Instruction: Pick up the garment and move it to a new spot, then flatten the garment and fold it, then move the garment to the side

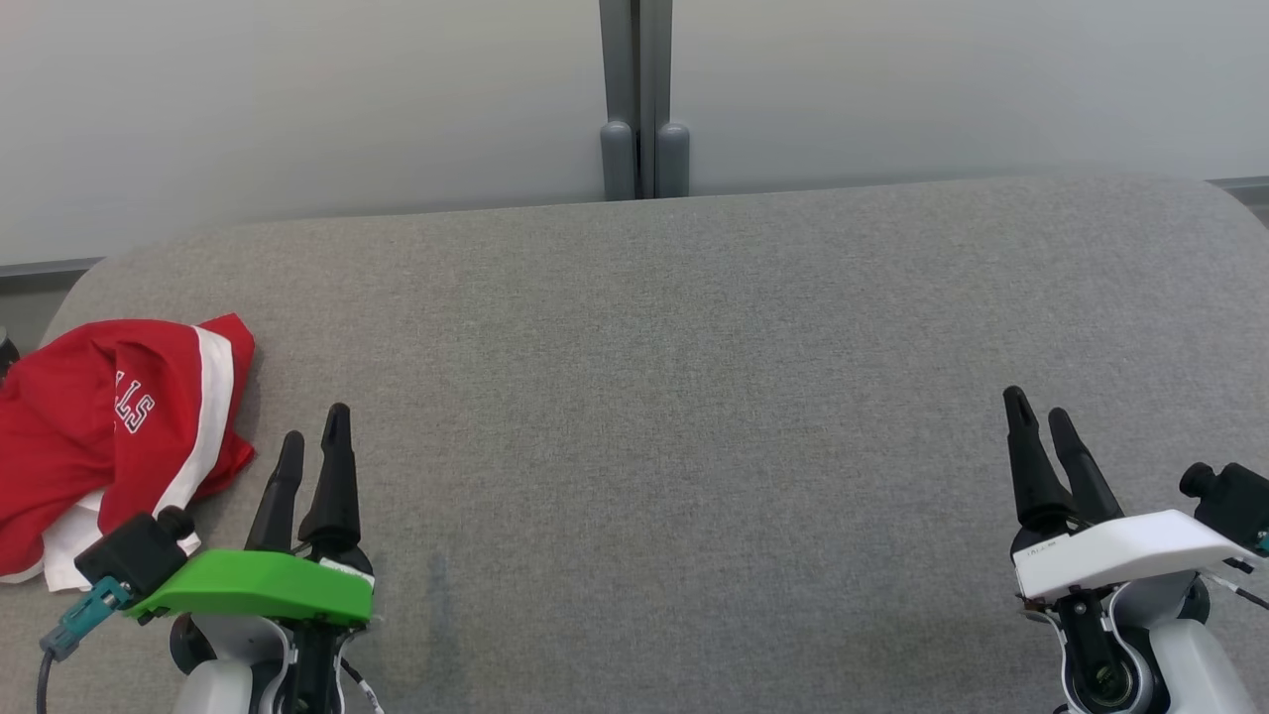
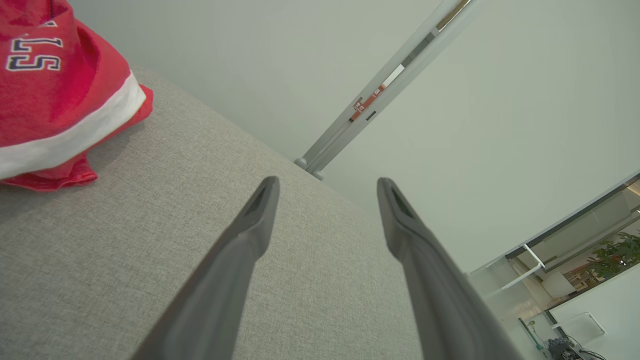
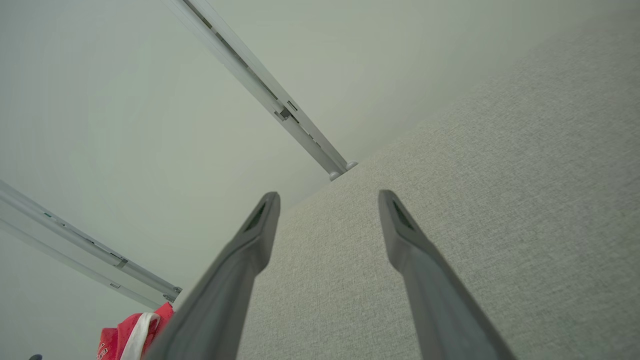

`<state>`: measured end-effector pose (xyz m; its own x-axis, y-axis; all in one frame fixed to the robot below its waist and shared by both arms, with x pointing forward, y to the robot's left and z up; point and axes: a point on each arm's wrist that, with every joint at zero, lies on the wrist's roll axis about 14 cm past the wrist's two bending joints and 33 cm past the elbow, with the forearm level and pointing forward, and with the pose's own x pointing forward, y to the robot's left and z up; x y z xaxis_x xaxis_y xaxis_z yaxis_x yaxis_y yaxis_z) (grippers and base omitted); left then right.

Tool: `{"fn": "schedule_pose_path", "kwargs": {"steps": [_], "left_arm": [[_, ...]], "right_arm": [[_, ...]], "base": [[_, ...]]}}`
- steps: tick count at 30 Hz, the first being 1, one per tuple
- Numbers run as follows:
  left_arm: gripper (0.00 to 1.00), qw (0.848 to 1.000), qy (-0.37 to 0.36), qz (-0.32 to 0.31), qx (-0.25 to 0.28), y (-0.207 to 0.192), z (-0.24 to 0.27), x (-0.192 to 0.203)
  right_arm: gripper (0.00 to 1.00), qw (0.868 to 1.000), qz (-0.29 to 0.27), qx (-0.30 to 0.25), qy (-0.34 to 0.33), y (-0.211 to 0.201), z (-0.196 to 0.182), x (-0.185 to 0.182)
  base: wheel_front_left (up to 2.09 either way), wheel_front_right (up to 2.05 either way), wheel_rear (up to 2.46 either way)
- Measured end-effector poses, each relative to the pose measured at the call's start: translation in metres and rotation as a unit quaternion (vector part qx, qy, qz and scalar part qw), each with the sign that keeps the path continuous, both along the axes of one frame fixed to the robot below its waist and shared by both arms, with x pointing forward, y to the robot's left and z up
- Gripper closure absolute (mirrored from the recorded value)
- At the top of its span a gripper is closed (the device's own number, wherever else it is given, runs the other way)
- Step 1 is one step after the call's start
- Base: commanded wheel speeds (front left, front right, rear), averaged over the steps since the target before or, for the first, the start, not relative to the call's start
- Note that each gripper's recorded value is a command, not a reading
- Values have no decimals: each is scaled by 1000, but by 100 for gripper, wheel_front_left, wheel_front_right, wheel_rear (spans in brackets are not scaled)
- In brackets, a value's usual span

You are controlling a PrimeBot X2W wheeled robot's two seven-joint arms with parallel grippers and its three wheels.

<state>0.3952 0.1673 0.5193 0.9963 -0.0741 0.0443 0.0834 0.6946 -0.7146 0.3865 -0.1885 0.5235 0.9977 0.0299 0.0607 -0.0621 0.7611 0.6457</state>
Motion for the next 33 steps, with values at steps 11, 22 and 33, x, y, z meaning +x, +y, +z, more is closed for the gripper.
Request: {"fn": "schedule_pose_path", "kwargs": {"steps": [11, 22, 33], "left_arm": [[0, 997, -3, 7, 81, 2, -5, -1], [0, 989, -4, 6, 147, 1, -11, -2], [0, 980, -8, 4, 200, 0, -14, -2]], "right_arm": [[0, 997, 5, -78, -15, 5, 5, 0], [0, 989, 12, -143, -24, 11, 6, -2], [0, 980, 15, -195, -30, 14, 6, -3]], "base": [[0, 0, 0], [0, 0, 0], [0, 0, 0]]}}
